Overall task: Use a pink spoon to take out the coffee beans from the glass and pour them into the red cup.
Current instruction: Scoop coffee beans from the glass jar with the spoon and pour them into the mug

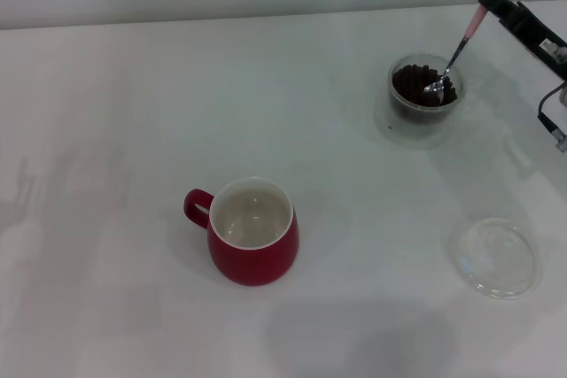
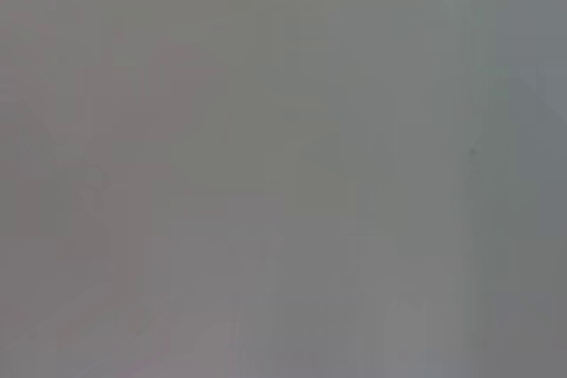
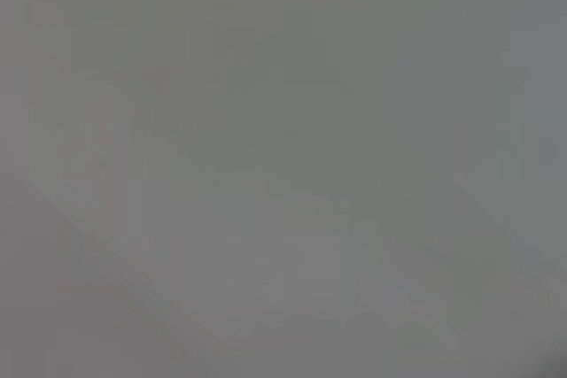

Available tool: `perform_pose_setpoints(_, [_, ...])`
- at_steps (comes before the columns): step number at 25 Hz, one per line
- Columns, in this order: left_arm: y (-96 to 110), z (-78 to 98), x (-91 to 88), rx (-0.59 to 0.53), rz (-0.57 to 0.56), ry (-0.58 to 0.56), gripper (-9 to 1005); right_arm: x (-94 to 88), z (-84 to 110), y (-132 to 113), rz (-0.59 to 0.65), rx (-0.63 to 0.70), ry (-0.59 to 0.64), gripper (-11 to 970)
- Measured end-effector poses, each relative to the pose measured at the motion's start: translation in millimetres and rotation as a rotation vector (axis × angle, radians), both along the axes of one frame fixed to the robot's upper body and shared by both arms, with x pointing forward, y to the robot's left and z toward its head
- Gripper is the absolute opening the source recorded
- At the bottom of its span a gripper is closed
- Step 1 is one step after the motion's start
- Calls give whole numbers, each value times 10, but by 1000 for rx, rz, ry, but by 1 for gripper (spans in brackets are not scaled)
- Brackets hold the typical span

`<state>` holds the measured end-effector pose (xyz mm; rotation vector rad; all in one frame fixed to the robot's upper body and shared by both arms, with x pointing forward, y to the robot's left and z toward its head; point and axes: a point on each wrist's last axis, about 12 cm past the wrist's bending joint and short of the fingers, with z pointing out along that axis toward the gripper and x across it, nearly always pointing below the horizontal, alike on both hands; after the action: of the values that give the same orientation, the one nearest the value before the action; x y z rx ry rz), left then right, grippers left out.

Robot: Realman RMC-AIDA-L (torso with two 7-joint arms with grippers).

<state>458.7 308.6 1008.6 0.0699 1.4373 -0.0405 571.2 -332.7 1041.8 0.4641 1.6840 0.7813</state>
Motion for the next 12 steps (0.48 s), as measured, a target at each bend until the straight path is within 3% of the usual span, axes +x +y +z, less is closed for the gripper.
perform_pose_setpoints(12, [40, -3, -20, 16, 9, 0, 730, -6, -27, -95, -69, 176, 73, 162])
